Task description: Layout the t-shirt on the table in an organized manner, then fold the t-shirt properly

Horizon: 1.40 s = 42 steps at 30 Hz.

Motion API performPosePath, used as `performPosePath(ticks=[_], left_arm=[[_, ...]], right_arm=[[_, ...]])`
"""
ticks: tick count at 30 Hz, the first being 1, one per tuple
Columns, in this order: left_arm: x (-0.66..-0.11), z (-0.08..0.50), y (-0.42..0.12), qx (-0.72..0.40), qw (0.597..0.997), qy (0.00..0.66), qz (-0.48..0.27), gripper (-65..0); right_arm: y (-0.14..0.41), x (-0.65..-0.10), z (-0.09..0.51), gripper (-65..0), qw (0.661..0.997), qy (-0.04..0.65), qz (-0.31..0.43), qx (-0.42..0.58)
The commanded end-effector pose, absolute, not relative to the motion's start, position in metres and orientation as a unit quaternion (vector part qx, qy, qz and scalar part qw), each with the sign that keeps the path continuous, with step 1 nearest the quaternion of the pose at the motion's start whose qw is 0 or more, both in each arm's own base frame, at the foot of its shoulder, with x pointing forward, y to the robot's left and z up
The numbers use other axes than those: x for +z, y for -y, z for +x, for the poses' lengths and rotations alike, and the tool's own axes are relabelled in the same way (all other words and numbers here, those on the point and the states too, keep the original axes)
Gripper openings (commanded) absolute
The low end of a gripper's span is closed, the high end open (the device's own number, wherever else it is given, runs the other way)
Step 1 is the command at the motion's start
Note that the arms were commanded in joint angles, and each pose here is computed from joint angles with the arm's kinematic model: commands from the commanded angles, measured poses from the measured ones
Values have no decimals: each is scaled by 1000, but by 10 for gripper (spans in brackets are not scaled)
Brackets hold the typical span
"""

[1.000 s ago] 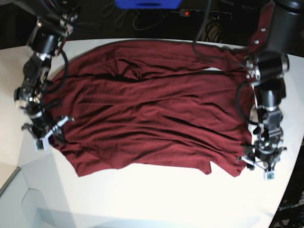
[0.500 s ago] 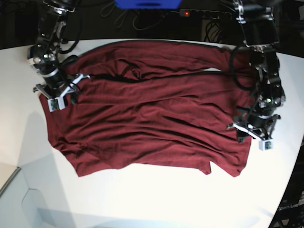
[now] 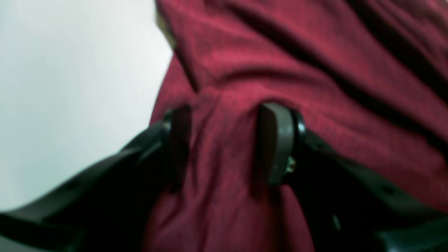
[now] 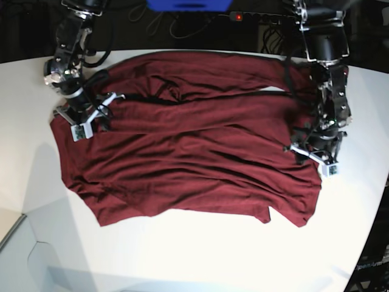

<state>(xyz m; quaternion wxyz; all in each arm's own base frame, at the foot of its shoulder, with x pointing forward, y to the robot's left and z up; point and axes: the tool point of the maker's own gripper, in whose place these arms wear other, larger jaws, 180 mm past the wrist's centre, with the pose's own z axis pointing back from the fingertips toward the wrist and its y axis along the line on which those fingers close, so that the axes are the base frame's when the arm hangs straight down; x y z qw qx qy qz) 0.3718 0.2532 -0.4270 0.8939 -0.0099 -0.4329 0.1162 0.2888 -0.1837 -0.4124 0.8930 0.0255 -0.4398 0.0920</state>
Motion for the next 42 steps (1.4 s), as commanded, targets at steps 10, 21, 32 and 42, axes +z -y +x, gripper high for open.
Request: performPosePath(ticks=[10,21,32,42], left_arm=[[-427,381,-312,135,888,439,35,-341],[-376,404,-319,113,860,495,46,-341],[-301,426,-302,77,811,579,47,-339],[-336,498,-299,163,838,521,-9,-339]], right_arm=[[195,-420,270,-443,897,431,21,97],[196,-410,249,-443,895,432,7,108],[200,-348,290,-443,853,506,-27,129],[216,-329,409,-443,833,544,5,99]])
